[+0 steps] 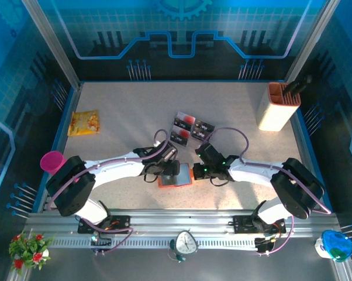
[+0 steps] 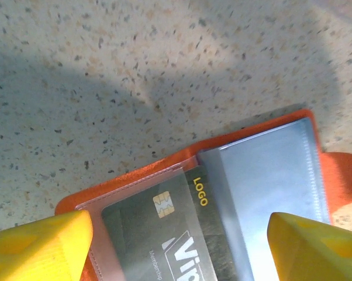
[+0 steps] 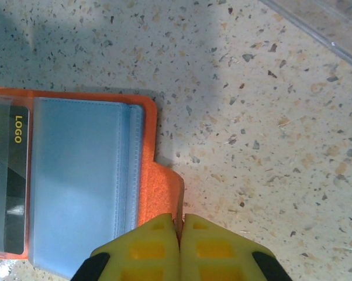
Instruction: Put the credit cards into the card holder
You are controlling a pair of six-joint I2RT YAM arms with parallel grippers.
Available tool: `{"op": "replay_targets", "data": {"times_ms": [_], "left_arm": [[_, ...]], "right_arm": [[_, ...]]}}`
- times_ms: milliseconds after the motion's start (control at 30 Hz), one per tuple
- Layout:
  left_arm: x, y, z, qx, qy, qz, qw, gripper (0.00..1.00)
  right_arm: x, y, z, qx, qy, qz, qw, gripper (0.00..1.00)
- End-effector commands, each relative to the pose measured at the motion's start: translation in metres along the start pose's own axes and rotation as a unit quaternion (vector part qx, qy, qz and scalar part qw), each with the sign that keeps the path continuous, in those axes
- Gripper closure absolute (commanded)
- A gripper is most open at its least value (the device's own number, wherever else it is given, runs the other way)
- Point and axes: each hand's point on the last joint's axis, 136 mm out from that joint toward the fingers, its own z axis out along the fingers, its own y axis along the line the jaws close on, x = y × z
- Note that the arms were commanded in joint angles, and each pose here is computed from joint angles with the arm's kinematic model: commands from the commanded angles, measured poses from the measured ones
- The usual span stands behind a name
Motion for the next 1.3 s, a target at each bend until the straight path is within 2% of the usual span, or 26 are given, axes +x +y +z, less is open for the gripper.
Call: {"op": "replay_targets", "data": {"times_ms": [0, 400, 767, 1267], "left_arm": [[0.005, 0.000, 0.006, -0.009, 0.011, 0.008, 1.000, 0.20], [0.027, 0.018, 0.026, -0.043, 0.044, 0.013, 0.998, 0.20], [0.037, 0.036, 0.016, -0.080, 0.063, 0.021, 0.995, 0.21], [0.032, 0.037, 0.006, -0.084, 0.054, 0.031, 0.995, 0.20]], "right_arm": [[0.004, -0.001, 0.000, 0.004, -0.001, 0.002, 1.000, 1.00], [0.004, -0.003, 0.001, 0.009, -0.001, 0.002, 1.000, 1.00], [0.002, -0.012, -0.005, 0.020, -0.008, 0.008, 1.000, 1.00], [0.004, -0.022, -0.007, 0.029, -0.010, 0.019, 0.999, 1.00]]}}
